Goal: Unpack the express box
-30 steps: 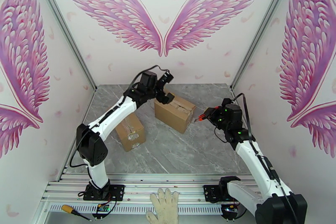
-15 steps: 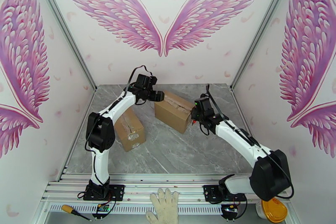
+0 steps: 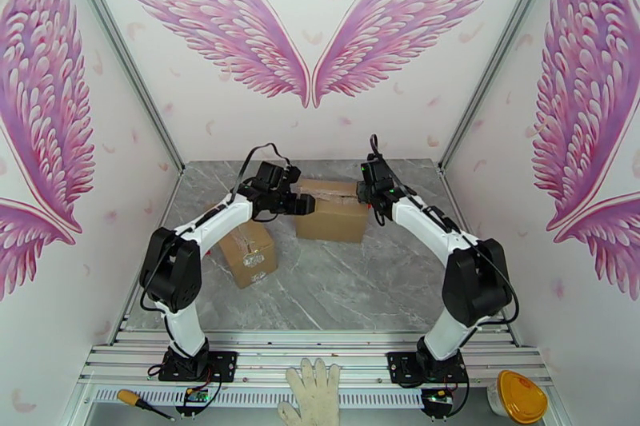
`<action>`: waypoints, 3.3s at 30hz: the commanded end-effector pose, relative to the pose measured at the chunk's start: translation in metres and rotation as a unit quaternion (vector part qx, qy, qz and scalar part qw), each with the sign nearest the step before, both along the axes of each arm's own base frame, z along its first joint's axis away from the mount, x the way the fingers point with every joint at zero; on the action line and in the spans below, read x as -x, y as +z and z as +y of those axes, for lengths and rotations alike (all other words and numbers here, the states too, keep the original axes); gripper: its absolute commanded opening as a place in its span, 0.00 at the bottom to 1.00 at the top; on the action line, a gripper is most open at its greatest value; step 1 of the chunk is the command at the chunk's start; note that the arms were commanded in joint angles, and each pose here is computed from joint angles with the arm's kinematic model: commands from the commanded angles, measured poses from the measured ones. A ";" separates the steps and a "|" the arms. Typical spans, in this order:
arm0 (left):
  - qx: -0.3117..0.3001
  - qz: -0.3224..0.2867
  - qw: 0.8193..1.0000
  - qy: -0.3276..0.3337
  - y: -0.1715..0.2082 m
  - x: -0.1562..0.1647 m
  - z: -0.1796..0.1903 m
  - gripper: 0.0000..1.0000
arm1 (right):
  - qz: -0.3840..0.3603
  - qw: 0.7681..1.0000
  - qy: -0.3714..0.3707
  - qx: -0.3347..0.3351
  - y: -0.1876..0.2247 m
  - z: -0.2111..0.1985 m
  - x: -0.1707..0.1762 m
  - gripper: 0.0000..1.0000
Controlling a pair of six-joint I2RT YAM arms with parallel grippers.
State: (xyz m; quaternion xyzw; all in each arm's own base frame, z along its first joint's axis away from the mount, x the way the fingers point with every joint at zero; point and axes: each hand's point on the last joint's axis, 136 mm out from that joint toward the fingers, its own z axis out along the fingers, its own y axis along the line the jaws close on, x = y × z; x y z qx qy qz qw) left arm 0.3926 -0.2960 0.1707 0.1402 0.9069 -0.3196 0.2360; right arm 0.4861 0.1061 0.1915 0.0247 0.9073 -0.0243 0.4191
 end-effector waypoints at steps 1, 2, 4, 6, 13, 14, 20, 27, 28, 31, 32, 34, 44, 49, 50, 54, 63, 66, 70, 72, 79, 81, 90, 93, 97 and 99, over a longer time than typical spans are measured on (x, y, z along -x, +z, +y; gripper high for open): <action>-0.008 -0.048 0.999 -0.025 0.035 0.022 -0.007 0.86 | 0.000 0.999 0.033 0.001 0.014 0.006 -0.009 0.00; -0.016 -0.059 0.998 -0.021 0.041 0.020 -0.003 0.86 | -0.001 1.000 0.027 0.002 0.016 0.001 -0.009 0.00; -0.036 -0.088 0.995 -0.011 0.056 0.014 0.007 0.87 | -0.005 1.000 0.018 0.007 0.024 -0.010 -0.004 0.00; -0.050 -0.112 0.992 -0.012 0.070 0.008 0.013 0.87 | -0.009 1.000 0.004 0.016 0.031 -0.022 0.005 0.00; -0.067 -0.160 0.985 -0.020 0.094 -0.035 0.014 0.88 | 0.009 0.997 -0.046 0.057 0.037 -0.062 0.049 0.00; -0.066 -0.157 0.985 -0.018 0.092 -0.044 0.012 0.88 | 0.010 0.997 -0.053 0.060 0.037 -0.067 0.057 0.00; -0.057 -0.124 0.990 -0.031 0.068 -0.090 -0.002 0.87 | 0.012 0.999 -0.051 -0.001 0.034 -0.066 0.111 0.00; -0.041 -0.062 0.996 -0.053 0.024 -0.090 -0.012 0.85 | 0.020 0.995 -0.002 -0.101 0.008 -0.014 0.144 0.00; -0.032 -0.058 0.996 -0.057 0.022 -0.086 -0.014 0.84 | 0.019 0.993 0.004 -0.114 0.006 -0.007 0.141 0.00; -0.009 -0.048 0.997 -0.064 0.021 -0.070 -0.015 0.83 | 0.020 0.989 0.013 -0.143 0.001 0.012 0.126 0.00; -0.005 -0.045 0.997 -0.066 0.021 -0.064 -0.015 0.82 | 0.017 0.989 0.013 -0.147 0.001 0.016 0.119 0.00; 0.008 -0.037 0.997 -0.070 0.019 -0.050 -0.013 0.82 | 0.011 0.989 0.014 -0.149 0.002 0.022 0.104 0.00; 0.064 -0.006 0.992 -0.113 0.024 0.025 -0.019 0.80 | -0.016 0.993 0.062 -0.098 0.021 0.049 0.033 0.00; 0.073 0.021 0.985 -0.158 0.015 0.059 -0.043 0.80 | -0.012 0.990 0.104 -0.097 0.023 0.071 0.006 0.00; 0.076 0.024 0.984 -0.162 0.014 0.062 -0.048 0.80 | -0.009 0.988 0.115 -0.102 0.021 0.077 0.003 0.00; 0.084 0.030 0.979 -0.183 0.015 0.076 -0.068 0.81 | 0.004 0.983 0.139 -0.119 0.016 0.092 -0.006 0.00; -0.012 -0.078 0.969 -0.234 0.036 0.083 -0.053 0.81 | -0.031 0.995 0.058 -0.078 0.053 0.035 -0.008 0.00; -0.080 -0.168 0.945 -0.270 0.049 0.085 -0.038 0.81 | -0.055 0.995 0.008 -0.087 0.077 0.000 -0.001 0.00; -0.140 -0.320 0.876 -0.333 0.069 0.086 -0.029 0.82 | -0.079 0.990 -0.050 -0.110 0.095 -0.035 0.020 0.00; -0.153 -0.395 0.830 -0.363 0.078 0.088 -0.031 0.86 | -0.086 0.984 -0.066 -0.139 0.096 -0.043 0.034 0.00; -0.243 -0.560 0.662 -0.435 0.062 0.070 -0.042 0.99 | -0.122 0.945 -0.145 -0.266 0.091 -0.073 0.106 0.00; -0.273 -0.570 0.626 -0.456 0.048 0.062 -0.047 0.99 | -0.142 0.925 -0.162 -0.312 0.088 -0.077 0.125 0.00; -0.261 -0.619 0.583 -0.457 0.043 0.047 -0.089 0.99 | -0.170 0.853 -0.167 -0.465 0.058 -0.064 0.157 0.00; -0.254 -0.615 0.582 -0.467 0.040 0.051 -0.098 0.99 | -0.179 0.842 -0.160 -0.484 0.055 -0.061 0.155 0.00; -0.249 -0.604 0.591 -0.472 0.032 0.054 -0.100 0.99 | -0.187 0.829 -0.149 -0.505 0.055 -0.056 0.150 0.00; -0.249 -0.601 0.595 -0.472 0.030 0.054 -0.100 0.99 | -0.185 0.826 -0.147 -0.512 0.054 -0.054 0.148 0.00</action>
